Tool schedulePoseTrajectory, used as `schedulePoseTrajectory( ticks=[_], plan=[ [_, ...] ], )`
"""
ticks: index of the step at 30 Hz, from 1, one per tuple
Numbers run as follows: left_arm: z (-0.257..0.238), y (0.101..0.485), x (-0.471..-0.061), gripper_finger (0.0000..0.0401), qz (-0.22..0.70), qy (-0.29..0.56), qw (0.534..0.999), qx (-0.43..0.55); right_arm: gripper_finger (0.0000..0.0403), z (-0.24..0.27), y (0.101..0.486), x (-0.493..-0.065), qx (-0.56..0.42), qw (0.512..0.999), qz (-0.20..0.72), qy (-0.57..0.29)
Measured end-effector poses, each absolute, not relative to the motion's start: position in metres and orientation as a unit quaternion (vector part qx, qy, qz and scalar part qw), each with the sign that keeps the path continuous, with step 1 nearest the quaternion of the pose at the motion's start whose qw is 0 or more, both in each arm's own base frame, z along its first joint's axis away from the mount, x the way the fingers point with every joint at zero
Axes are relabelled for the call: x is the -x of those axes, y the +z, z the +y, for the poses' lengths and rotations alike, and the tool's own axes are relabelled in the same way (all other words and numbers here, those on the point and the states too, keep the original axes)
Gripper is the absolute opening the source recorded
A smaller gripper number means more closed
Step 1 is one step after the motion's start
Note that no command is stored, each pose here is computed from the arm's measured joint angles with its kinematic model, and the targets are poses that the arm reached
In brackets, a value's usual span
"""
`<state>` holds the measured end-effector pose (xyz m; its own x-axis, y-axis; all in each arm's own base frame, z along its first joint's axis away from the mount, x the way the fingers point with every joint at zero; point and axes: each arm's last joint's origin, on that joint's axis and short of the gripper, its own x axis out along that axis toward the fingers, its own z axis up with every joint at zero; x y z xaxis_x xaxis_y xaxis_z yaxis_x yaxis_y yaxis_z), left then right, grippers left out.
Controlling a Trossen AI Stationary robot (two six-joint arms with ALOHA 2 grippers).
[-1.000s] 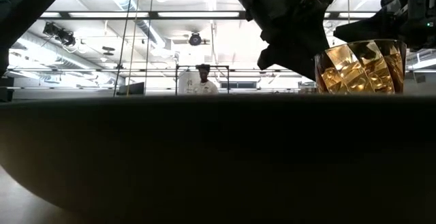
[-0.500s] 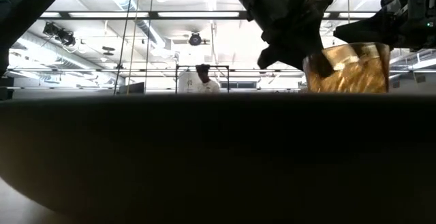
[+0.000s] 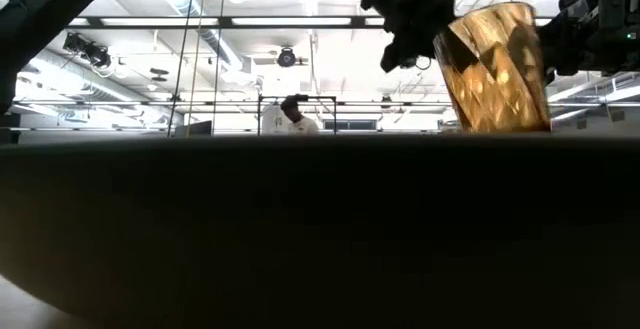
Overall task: Pick and place plate/cup/fork/spoon on tray
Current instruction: Put the yellow glass on the black food tray
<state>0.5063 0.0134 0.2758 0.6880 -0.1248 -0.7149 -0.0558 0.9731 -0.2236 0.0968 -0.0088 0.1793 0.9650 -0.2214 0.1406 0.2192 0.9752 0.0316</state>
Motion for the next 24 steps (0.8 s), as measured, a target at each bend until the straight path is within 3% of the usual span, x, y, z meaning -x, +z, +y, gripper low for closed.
schedulePoseTrajectory(
  ticks=[8, 13, 24],
  plan=[
    [0.121, 0.265, -0.493, 0.0013, 0.393, 0.081, 0.903, 0.153, 0.0068, -0.009, 0.179, -0.097, -0.008, 0.991, -0.072, -0.111],
    [0.178, 0.258, -0.494, 0.0013, 0.324, 0.119, 0.923, 0.168, 0.0068, -0.009, 0.179, -0.097, -0.008, 0.991, -0.072, -0.111],
    [0.232, 0.235, -0.502, 0.0013, 0.265, 0.134, 0.934, 0.197, 0.0068, -0.009, 0.181, -0.097, -0.009, 0.991, -0.082, -0.110]
  ],
)
